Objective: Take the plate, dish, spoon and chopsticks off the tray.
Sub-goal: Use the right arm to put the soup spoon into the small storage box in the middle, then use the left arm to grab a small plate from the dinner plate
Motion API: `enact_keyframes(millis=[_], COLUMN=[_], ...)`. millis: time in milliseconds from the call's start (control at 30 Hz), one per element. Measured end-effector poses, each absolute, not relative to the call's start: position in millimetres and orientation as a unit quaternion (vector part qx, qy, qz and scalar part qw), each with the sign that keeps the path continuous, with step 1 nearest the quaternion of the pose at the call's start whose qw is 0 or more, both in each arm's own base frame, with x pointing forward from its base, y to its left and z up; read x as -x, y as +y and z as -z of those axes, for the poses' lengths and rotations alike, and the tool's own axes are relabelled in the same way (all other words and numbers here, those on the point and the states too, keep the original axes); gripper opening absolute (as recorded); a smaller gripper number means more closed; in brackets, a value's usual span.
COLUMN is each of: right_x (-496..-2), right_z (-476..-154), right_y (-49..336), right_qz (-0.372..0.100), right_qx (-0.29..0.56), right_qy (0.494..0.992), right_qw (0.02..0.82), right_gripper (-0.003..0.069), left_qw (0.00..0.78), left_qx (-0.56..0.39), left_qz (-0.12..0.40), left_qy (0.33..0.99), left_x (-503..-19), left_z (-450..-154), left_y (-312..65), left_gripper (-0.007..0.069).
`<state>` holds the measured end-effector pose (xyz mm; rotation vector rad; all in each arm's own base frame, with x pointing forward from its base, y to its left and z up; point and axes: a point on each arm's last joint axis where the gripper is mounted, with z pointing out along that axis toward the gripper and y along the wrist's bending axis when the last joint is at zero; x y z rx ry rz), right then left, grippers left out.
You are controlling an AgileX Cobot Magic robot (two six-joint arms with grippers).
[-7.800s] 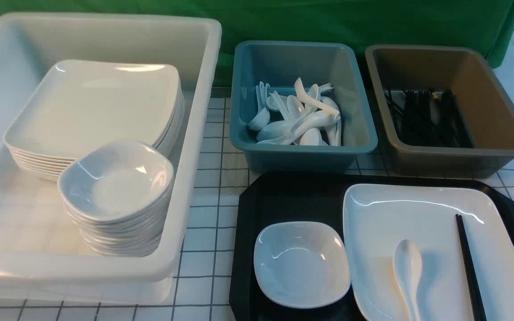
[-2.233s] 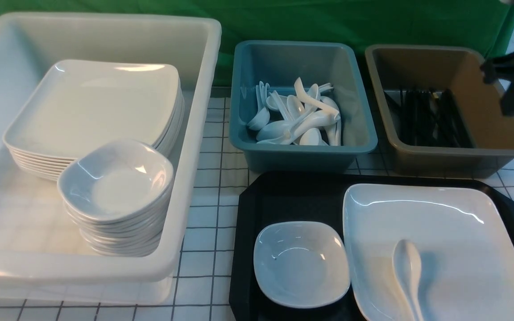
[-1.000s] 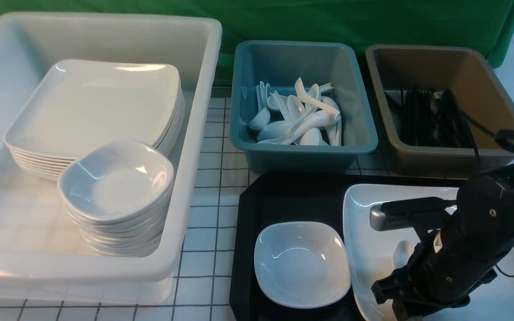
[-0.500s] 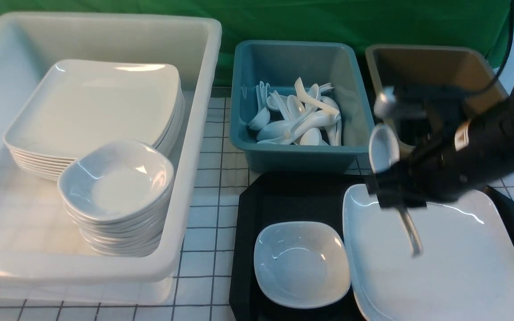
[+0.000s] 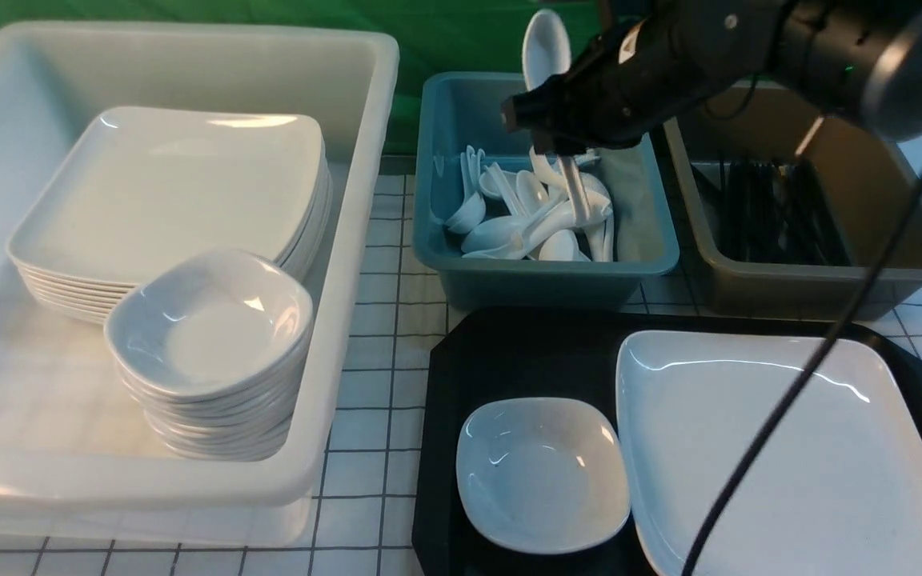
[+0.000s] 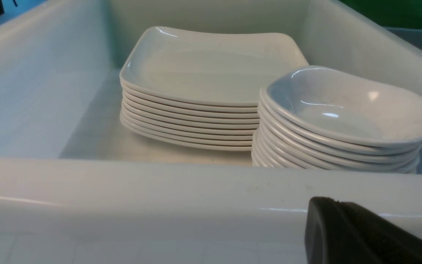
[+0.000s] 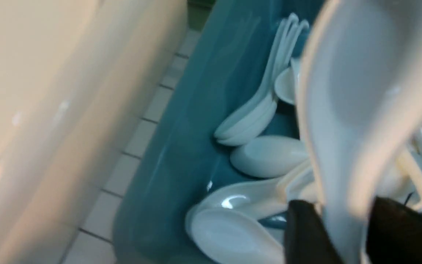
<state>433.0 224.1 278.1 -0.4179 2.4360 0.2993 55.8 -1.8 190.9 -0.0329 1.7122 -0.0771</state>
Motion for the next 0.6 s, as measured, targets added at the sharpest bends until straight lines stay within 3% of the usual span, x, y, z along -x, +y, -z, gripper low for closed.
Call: enact_keyframes(millis=[100,133,167,233,333,367,400,500,600], right_x=[-427,-421,-416,-401,-378,-376,-358,-314,-273], right_z=[-284,-291,-296,-320,-371,-374,-405,-456,-483], right_y=[222,219,216,209,199,198,189,168,147], right_qz=[-0.093,-0.080,-0.070,-0.059,-0.075,-0.076,-0.088,-0.103,-0.109], right_qx=[0.181,0.203,0.221,0.248,0.248,0.248,0.248,0.245,0.244], right_qy=[0.943,0.947,0.949,0.949,0.936,0.935,0.925,0.905,0.894], right_qw=[0.263,0.237,0.214,0.186,0.238,0.242,0.275,0.331,0.361], right_gripper=[0.0419,0.0400,0.0362,0.0206,0.0043,0.0039,0.0030,0.0030,0.0030], left_qw=[0.655,0.655,0.655,0.655,0.655,0.655,0.655,0.655,0.655], left_qx=[0.015,0.015,0.015,0.015,0.015,0.015,0.015,0.015,0.015], left_qz=[0.034,0.034,0.034,0.034,0.034,0.034,0.034,0.034,0.034], left_qy=[0.755,0.755,0.755,0.754,0.755,0.755,0.755,0.755,0.755], left_x=[-56,-56,-56,-56,-56,-56,-56,-56,-56], left_z=[-191,-191,-191,-191,-191,-191,-191,-191,-191], left_y=[-2,-2,-2,-2,-2,-2,-2,-2,-2], left_gripper=[0.0021,0.0021,0.0021,0.0021,0.0021,0.0021,0.0021,0.0021,0.0021])
